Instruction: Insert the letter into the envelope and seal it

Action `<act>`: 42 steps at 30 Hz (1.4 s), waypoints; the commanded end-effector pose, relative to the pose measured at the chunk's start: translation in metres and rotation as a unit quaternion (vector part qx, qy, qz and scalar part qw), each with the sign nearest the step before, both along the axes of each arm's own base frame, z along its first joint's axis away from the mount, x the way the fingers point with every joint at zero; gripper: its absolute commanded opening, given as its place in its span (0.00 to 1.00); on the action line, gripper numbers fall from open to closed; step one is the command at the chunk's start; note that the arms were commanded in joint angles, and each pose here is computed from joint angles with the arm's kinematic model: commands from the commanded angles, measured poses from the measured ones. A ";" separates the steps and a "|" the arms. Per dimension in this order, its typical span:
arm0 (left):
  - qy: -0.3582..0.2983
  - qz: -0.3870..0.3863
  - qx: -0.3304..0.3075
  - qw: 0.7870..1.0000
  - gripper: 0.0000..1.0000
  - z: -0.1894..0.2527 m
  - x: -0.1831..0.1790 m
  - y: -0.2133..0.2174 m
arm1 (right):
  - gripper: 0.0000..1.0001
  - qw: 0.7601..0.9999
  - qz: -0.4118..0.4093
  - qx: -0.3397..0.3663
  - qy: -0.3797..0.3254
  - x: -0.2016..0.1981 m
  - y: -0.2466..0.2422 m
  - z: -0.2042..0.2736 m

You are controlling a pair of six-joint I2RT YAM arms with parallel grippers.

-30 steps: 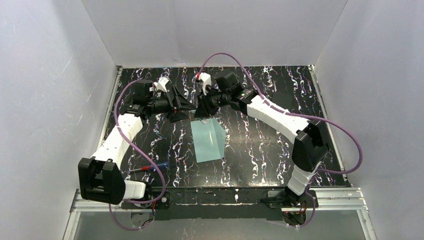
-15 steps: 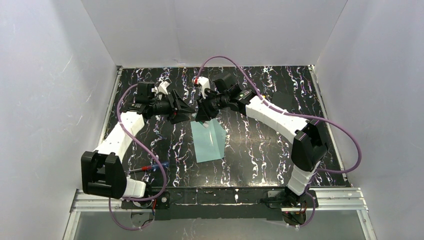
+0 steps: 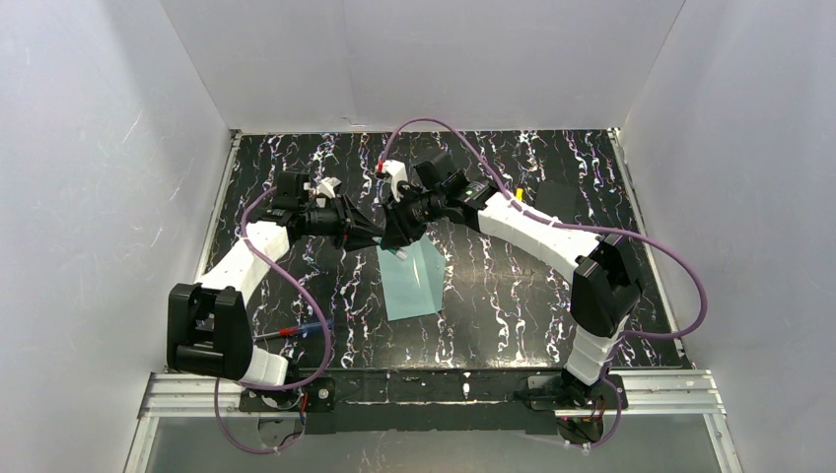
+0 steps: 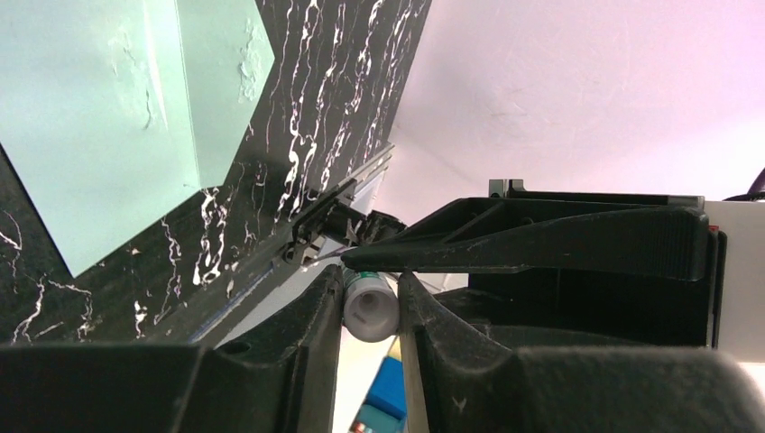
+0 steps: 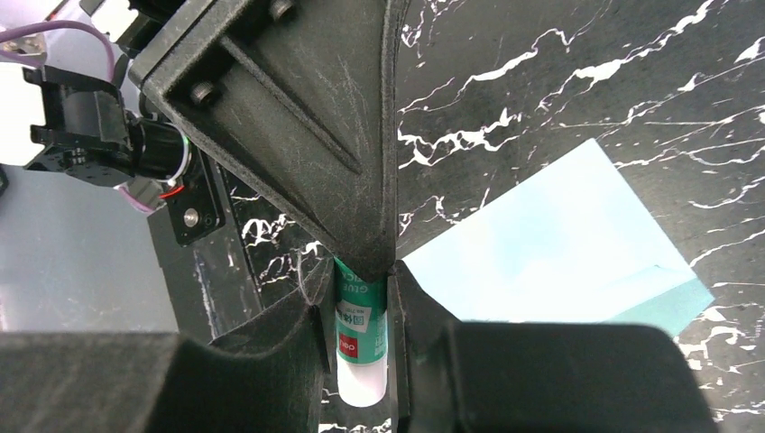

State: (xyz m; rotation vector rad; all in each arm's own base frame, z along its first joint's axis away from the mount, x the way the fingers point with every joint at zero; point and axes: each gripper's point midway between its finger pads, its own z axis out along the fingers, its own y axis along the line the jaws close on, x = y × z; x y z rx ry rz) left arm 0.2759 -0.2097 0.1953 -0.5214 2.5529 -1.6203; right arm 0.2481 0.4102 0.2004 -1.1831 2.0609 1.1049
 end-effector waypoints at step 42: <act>-0.087 0.091 -0.146 0.981 0.00 0.137 0.036 0.009 | 0.59 0.779 -0.292 0.423 0.360 0.033 -0.038 0.141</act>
